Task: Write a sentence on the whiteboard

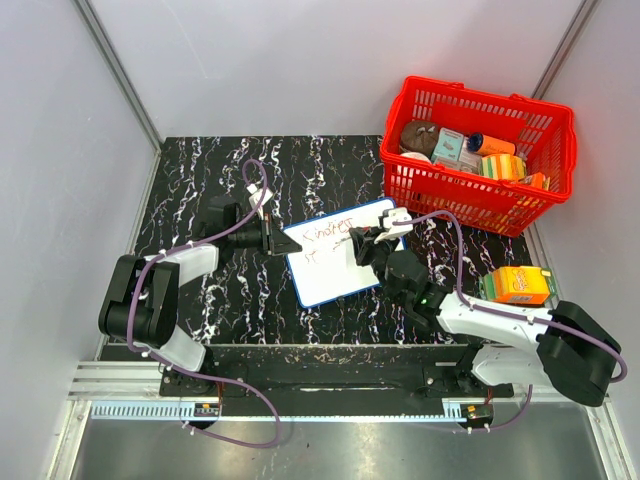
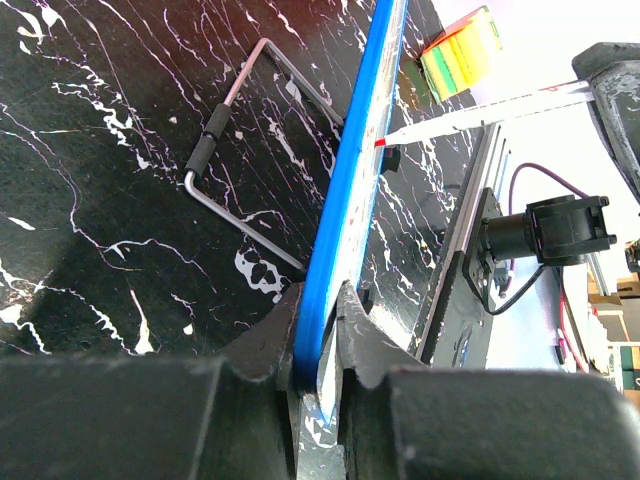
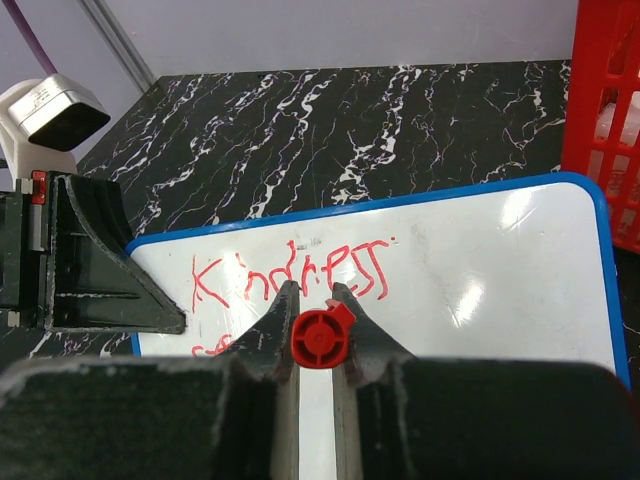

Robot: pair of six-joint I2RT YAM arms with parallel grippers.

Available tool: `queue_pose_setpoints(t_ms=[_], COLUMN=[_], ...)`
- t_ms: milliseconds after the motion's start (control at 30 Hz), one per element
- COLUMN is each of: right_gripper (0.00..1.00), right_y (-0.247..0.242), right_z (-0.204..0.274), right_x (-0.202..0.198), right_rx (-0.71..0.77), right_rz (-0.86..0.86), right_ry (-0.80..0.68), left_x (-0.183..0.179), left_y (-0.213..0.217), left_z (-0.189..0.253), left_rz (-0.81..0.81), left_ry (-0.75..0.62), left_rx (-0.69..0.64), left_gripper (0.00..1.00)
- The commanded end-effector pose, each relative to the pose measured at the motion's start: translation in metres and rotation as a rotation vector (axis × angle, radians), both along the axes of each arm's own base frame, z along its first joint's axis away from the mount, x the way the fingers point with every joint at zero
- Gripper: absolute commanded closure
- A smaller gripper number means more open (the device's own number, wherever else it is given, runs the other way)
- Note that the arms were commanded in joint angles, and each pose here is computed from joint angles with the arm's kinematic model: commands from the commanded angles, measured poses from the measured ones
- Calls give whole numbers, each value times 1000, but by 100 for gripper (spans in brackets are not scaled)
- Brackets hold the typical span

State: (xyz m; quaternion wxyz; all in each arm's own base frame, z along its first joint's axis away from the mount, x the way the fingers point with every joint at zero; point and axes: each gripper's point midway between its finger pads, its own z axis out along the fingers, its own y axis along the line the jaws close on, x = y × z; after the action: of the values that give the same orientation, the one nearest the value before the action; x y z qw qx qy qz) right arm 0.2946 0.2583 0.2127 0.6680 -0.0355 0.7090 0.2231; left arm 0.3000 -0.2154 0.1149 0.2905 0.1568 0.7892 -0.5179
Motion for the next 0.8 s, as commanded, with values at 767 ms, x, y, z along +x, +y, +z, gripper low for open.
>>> queue_pose_setpoints(t_ms=[767], right_gripper=[100], right_y=[-10], right_z=[-19], right_x=[-13], right_rx=[-26], right_rz=[25], right_ry=[78], left_x=[41], left_y=[32], left_z=[-39], left_rz=[181], left_ry=[-127], left_rx=[229], left_gripper=[100])
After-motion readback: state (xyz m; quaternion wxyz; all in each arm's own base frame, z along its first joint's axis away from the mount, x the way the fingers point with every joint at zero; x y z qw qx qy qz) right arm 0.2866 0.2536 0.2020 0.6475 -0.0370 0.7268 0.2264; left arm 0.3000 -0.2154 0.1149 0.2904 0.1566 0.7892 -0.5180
